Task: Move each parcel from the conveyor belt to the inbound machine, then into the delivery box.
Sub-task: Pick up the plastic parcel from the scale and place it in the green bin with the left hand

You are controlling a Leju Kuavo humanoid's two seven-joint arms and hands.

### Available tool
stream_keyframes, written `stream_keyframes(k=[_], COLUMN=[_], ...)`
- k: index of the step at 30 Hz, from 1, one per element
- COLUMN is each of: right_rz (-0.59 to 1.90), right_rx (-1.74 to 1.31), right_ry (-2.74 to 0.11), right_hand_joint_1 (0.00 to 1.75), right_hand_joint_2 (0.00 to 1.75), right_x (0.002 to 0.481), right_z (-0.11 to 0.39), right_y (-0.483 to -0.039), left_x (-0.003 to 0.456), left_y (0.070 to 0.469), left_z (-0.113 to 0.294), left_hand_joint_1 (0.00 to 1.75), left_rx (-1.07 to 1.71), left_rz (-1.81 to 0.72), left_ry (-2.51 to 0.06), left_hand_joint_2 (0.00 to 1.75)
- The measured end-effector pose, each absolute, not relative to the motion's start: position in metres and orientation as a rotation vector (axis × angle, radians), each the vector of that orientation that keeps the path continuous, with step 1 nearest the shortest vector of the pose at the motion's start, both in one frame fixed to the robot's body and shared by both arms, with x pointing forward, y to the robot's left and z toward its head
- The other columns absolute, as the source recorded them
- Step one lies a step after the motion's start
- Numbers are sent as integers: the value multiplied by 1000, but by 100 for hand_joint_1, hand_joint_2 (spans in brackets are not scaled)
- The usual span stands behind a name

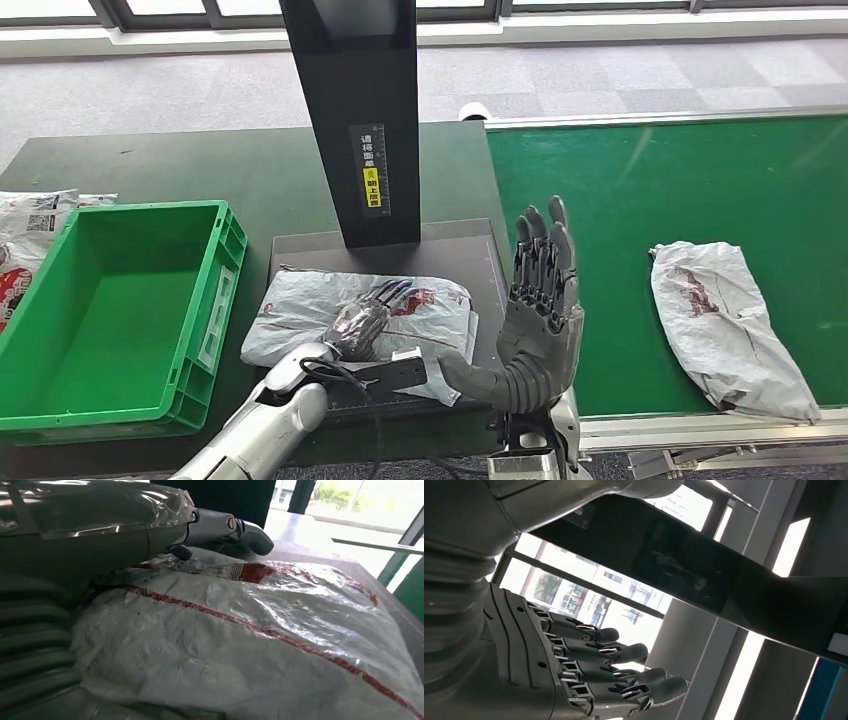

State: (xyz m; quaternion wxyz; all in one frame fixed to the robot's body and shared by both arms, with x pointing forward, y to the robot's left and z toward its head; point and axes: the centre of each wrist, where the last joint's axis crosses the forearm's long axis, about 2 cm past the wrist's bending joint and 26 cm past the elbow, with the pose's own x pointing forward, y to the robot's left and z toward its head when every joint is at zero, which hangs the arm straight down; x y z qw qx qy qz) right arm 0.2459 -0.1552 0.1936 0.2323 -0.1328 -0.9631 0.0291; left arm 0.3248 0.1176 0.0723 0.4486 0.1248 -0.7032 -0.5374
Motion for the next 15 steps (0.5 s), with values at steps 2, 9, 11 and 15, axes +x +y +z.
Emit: stream_keyframes(k=[2,9,11,15], right_rz=[87,68,53,32], right_rx=[-362,-358,-365,-370], right_ry=[-2655,-2673,-2674,-2678], right_hand_joint_1=[0,0,0,0], right_hand_joint_2=[175,175,175,175], right_x=[248,260,264,268], right_z=[196,203,204,206], right_y=[-155,-154,-154,-151], left_x=[325,330,332,335], left_y=[120,126,129,134], left_z=[70,68,69,70], left_hand_joint_1=[0,87,175,175], left_rx=[313,291,282,293], left_rz=[-1341,-1391,-1409,-1419], left_ry=[-1722,-1683,-1680,-1693], left_hand_joint_2=[175,175,175,175])
